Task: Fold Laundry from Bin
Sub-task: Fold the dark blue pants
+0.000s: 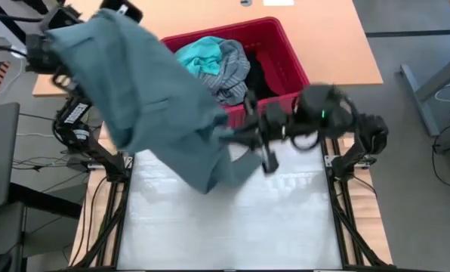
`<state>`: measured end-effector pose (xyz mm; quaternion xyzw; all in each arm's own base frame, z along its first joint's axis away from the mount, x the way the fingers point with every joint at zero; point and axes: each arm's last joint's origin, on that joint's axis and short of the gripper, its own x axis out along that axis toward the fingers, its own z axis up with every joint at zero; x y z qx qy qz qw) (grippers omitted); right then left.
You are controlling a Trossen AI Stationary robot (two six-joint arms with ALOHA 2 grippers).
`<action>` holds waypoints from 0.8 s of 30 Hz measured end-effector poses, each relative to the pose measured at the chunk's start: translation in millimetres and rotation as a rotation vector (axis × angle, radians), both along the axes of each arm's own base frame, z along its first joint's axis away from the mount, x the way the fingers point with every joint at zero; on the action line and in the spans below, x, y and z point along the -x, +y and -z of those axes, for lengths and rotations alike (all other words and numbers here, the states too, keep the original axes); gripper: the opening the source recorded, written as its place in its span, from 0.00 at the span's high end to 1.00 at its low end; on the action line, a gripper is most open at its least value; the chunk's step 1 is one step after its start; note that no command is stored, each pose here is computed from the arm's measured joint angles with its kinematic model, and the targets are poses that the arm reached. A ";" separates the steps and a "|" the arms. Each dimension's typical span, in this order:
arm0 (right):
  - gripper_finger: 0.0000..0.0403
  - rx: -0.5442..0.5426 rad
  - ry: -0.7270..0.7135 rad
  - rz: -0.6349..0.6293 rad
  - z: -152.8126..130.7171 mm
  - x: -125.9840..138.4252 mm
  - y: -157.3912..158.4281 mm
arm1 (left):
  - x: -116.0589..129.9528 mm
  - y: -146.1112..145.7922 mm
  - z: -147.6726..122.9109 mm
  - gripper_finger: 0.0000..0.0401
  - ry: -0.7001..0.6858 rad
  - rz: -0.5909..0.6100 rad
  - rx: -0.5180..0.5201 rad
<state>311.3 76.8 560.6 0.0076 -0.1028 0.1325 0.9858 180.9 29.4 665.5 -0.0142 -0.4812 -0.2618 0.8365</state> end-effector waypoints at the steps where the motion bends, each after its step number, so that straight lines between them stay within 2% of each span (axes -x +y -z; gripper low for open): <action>1: 0.94 -0.001 -0.025 -0.018 0.1 -2.3 8.8 | 2.3 -4.2 -0.9 1.00 -0.010 0.029 -0.003; 5: 0.95 0.008 -0.123 -0.027 -4.1 -0.6 34.7 | 5.7 -20.4 -2.5 1.00 -0.053 0.121 -0.010; 9: 0.95 0.041 -0.148 0.110 -9.7 8.0 34.7 | 2.8 -28.5 -2.5 1.00 -0.081 0.071 0.022; 14: 0.95 -0.004 -0.177 0.337 -29.3 32.6 -11.3 | -12.9 -19.3 0.5 1.00 -0.058 -0.108 0.154; 16: 0.95 -0.012 -0.186 0.396 -35.3 42.0 -31.9 | -26.9 -8.3 5.1 1.00 -0.029 -0.138 0.193; 20: 0.95 0.018 -0.150 0.500 -40.4 63.2 -67.6 | -48.7 28.0 15.5 1.00 0.054 -0.136 0.288; 24: 0.95 0.064 -0.209 0.533 -52.0 89.9 -86.2 | -56.6 58.8 22.2 1.00 0.082 -0.044 0.363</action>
